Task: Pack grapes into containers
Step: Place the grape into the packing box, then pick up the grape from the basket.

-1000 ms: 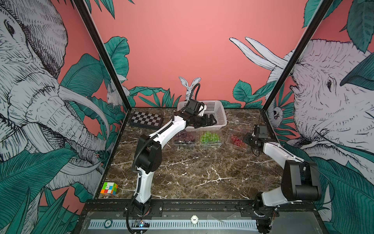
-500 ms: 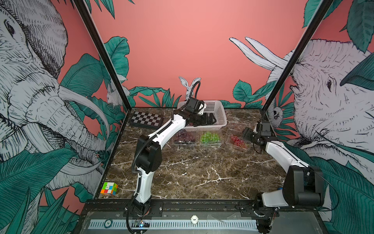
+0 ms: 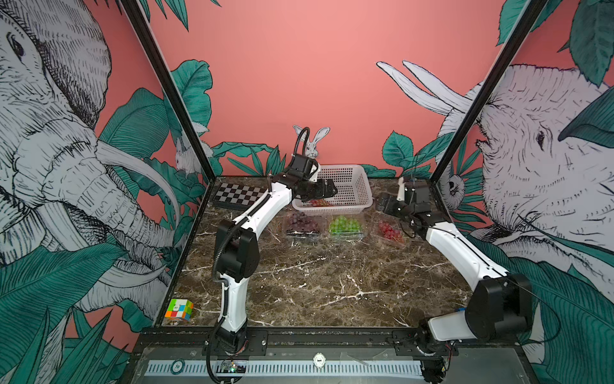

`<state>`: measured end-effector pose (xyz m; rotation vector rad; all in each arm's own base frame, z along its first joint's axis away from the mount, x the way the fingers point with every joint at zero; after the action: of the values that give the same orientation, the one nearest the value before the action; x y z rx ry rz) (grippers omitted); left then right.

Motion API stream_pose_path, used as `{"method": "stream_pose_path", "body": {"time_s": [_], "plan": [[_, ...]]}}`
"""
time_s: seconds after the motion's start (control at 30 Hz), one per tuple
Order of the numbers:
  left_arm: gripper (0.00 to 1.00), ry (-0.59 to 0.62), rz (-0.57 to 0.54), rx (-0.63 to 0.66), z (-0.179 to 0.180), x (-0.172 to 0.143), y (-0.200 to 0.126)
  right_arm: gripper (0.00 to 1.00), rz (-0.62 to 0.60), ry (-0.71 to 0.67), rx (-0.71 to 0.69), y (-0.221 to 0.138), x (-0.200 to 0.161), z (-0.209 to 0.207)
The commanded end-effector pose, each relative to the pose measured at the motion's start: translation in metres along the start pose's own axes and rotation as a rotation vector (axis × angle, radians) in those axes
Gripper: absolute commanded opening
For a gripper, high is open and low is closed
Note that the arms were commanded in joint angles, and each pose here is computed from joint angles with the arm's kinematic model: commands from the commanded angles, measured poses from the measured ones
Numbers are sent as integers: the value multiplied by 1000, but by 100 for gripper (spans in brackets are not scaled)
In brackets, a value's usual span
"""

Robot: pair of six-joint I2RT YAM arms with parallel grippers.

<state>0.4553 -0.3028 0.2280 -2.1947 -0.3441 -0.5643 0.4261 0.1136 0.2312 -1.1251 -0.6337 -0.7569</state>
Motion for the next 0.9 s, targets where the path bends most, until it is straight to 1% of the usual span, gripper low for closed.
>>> {"method": "stream_pose_path", "body": {"time_s": [0.0, 0.07, 0.17, 0.37, 0.47, 0.57, 0.67, 0.87], "plan": [[99, -12, -55, 27, 13, 15, -37, 99, 1, -93, 130, 23, 12, 54], [99, -36, -69, 39, 27, 22, -43, 99, 17, -136, 172, 40, 15, 81], [99, -73, -82, 55, 48, 27, -48, 99, 85, -165, 233, 70, 11, 109], [99, -195, -90, 13, 84, 32, -39, 99, 264, -248, 350, 132, -25, 158], [99, -212, -83, 4, 91, 33, -34, 99, 324, -295, 343, 155, -40, 169], [99, -228, -77, -10, 95, 33, -27, 98, 365, -295, 356, 172, -50, 176], [99, -242, -70, -32, 95, 34, -20, 92, 401, -282, 362, 185, -62, 178], [99, -254, -61, -46, 98, 34, -11, 74, 436, -259, 350, 209, -83, 176]]}}
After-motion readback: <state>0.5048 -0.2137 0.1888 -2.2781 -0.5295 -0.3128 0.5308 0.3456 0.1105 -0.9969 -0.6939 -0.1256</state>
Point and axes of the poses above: each gripper's point midway between its finger pads, its own y axis out along the fingers, its own z axis along the line the jaws close on, x = y × z, the point moved 1 cm from there along -y, back along the fingers, and after that the axes turned 2 degrees about -y, right-handed, at the moved point
